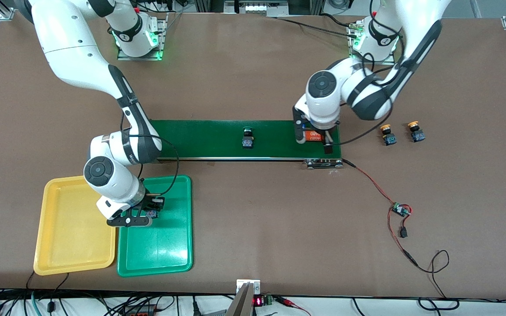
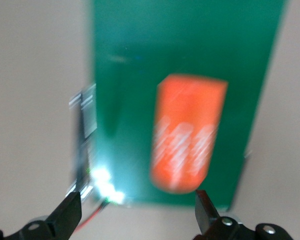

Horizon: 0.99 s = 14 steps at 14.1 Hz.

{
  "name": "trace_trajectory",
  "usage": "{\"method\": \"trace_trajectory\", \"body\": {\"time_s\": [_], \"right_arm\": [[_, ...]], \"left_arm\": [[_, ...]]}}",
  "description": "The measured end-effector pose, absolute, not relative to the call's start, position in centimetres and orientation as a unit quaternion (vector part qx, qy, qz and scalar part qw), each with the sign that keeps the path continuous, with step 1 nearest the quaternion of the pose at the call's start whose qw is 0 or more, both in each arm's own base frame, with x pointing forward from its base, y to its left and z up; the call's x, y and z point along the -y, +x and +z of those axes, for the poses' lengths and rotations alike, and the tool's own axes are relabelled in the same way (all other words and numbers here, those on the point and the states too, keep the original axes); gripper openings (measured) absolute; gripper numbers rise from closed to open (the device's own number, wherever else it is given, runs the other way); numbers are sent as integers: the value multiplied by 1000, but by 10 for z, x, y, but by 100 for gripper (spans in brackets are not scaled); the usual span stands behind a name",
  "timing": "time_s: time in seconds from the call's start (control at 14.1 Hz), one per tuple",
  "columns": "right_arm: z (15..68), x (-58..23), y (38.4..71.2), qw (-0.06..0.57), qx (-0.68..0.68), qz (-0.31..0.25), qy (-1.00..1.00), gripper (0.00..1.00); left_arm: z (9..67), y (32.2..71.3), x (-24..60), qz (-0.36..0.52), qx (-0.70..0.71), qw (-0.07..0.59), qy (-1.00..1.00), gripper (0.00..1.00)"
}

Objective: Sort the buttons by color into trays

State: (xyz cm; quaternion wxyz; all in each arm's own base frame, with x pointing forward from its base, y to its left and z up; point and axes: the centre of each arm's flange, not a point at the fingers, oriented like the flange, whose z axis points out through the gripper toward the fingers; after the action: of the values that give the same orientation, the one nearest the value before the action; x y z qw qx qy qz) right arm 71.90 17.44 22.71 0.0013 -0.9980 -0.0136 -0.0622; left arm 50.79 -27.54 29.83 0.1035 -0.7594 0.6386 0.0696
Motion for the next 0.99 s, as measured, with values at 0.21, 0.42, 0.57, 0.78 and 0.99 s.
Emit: {"method": "trace_trajectory", "body": {"time_s": [0.21,0.42,0.57,0.78,0.99], "right_arm": [[230,-170,722,1,18,-65,-998,78],[235,-174,722,2,20,-62,-998,94],[244,-184,715,0,25,-39,-999,96],[270,-218,692,-2,27,-16,-1000,99],[295,-245,648,-8,26,-3,-1000,99]], "left_arm": [[321,552,169,70,-535,87,-837,100],[312,570,88,78,-432,44,-897,100],[307,574,53,81,-341,23,-936,100],[295,571,14,92,-189,16,-978,100],[277,561,-13,110,-72,18,-991,100]]}}
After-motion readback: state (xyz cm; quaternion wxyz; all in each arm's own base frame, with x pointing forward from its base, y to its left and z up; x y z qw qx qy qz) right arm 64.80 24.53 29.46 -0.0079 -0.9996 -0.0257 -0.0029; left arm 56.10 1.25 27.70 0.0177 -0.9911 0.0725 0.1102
